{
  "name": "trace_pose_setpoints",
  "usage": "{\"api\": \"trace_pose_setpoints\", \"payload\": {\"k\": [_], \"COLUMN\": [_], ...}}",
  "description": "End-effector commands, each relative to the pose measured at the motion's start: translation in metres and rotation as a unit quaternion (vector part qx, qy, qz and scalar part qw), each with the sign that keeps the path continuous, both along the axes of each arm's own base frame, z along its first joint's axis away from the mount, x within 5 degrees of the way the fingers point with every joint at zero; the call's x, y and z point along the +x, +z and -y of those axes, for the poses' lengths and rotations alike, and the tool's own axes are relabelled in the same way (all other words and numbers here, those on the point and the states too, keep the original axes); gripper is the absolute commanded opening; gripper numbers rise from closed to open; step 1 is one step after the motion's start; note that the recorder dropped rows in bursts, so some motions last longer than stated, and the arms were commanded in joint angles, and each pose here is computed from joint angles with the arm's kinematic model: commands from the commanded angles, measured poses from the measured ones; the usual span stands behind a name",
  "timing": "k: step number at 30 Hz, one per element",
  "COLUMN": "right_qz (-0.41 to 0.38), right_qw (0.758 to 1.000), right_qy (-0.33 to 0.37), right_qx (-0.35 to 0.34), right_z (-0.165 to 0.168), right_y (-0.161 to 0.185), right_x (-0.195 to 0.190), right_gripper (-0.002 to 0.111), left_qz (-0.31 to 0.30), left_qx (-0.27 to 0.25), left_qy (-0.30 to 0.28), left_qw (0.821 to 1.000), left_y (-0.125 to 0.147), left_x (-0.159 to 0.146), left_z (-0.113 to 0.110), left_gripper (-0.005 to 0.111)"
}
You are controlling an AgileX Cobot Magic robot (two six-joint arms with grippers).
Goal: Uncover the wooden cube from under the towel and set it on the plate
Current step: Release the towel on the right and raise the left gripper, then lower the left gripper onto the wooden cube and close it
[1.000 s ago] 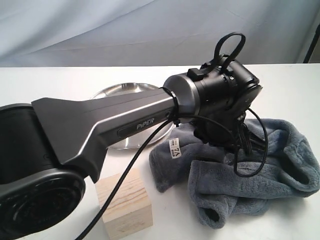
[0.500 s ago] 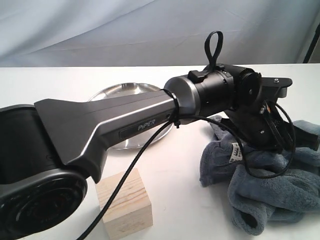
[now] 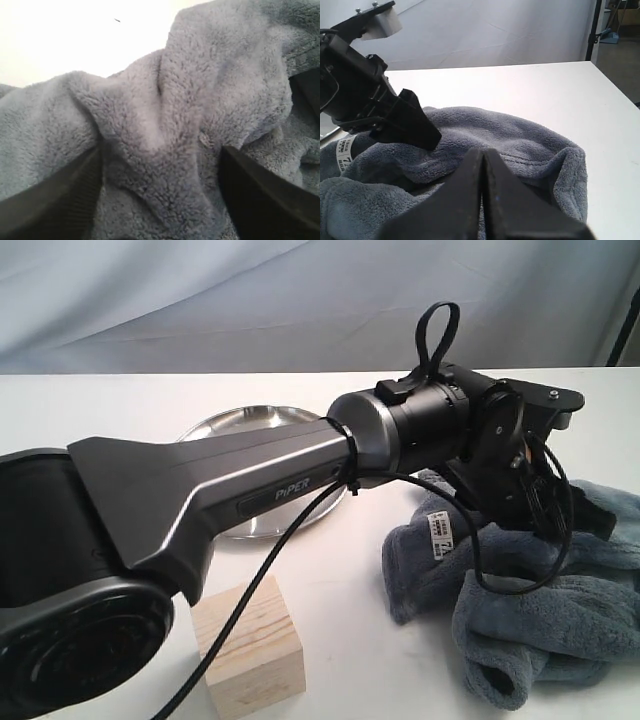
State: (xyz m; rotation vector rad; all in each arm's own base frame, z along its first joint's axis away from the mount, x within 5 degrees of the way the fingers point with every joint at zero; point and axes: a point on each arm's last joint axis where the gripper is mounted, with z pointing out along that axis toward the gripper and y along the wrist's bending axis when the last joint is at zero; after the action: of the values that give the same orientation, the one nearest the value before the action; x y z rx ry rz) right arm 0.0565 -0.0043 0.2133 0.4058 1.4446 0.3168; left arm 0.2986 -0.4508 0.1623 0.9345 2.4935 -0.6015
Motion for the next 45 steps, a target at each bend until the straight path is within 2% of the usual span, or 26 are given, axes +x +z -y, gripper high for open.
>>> {"api": "trace_pose_setpoints", "payload": {"k": [1, 2, 5, 7, 10, 12, 13, 20, 21, 27, 33, 36, 40, 45], "right_qz": [-0.003, -0.003, -0.003, -0.003, -0.003, -0.003, -0.003, -0.003, -0.003, -0.003, -0.003, -0.003, -0.003, -0.003], "right_qw": [1.0, 1.0, 1.0, 1.0, 1.0, 1.0, 1.0, 1.0, 1.0, 1.0, 1.0, 1.0, 1.0, 1.0], "right_qy": [0.003, 0.003, 0.003, 0.003, 0.003, 0.003, 0.003, 0.003, 0.003, 0.003, 0.003, 0.003, 0.003, 0.003], "right_qx": [0.005, 0.005, 0.005, 0.005, 0.005, 0.005, 0.005, 0.005, 0.005, 0.005, 0.005, 0.005, 0.005, 0.005], "right_z": [0.0, 0.0, 0.0, 0.0, 0.0, 0.0, 0.0, 0.0, 0.0, 0.0, 0.0, 0.0, 0.0, 0.0], "right_y": [-0.002, -0.002, -0.002, -0.002, -0.002, -0.002, -0.002, -0.002, -0.002, -0.002, -0.002, -0.002, -0.002, -0.002], "right_x": [0.0, 0.0, 0.0, 0.0, 0.0, 0.0, 0.0, 0.0, 0.0, 0.0, 0.0, 0.0, 0.0, 0.0], "right_gripper": [0.003, 0.003, 0.003, 0.003, 0.003, 0.003, 0.003, 0.003, 0.003, 0.003, 0.003, 0.003, 0.003, 0.003], "left_qz": [0.052, 0.062, 0.076, 0.07, 0.058, 0.079, 0.078, 0.074, 0.073, 0.03, -0.016, -0.026, -0.009, -0.015], "left_qx": [-0.001, 0.004, 0.038, 0.075, 0.17, 0.19, 0.191, 0.194, 0.198, 0.195, 0.218, 0.247, 0.308, 0.331], "left_qy": [-0.01, -0.013, -0.02, -0.003, 0.012, 0.001, -0.008, -0.032, -0.035, -0.006, 0.051, 0.045, -0.004, -0.02], "left_qw": [0.999, 0.998, 0.996, 0.995, 0.984, 0.979, 0.978, 0.978, 0.977, 0.98, 0.974, 0.968, 0.951, 0.943], "left_y": [0.029, 0.044, 0.071, 0.086, 0.104, 0.111, 0.113, 0.115, 0.115, 0.121, 0.116, 0.105, 0.087, 0.076], "left_x": [0.003, 0.001, -0.003, -0.005, -0.012, -0.012, -0.014, -0.019, -0.021, -0.04, -0.065, -0.075, -0.082, -0.085], "left_z": [-0.005, -0.009, -0.023, -0.036, -0.062, -0.068, -0.069, -0.074, -0.076, -0.098, -0.134, -0.15, -0.17, -0.177], "left_gripper": [0.09, 0.094, 0.094, 0.094, 0.094, 0.09, 0.082, 0.004, 0.001, 0.0, 0.0, 0.0, 0.0, 0.003]}}
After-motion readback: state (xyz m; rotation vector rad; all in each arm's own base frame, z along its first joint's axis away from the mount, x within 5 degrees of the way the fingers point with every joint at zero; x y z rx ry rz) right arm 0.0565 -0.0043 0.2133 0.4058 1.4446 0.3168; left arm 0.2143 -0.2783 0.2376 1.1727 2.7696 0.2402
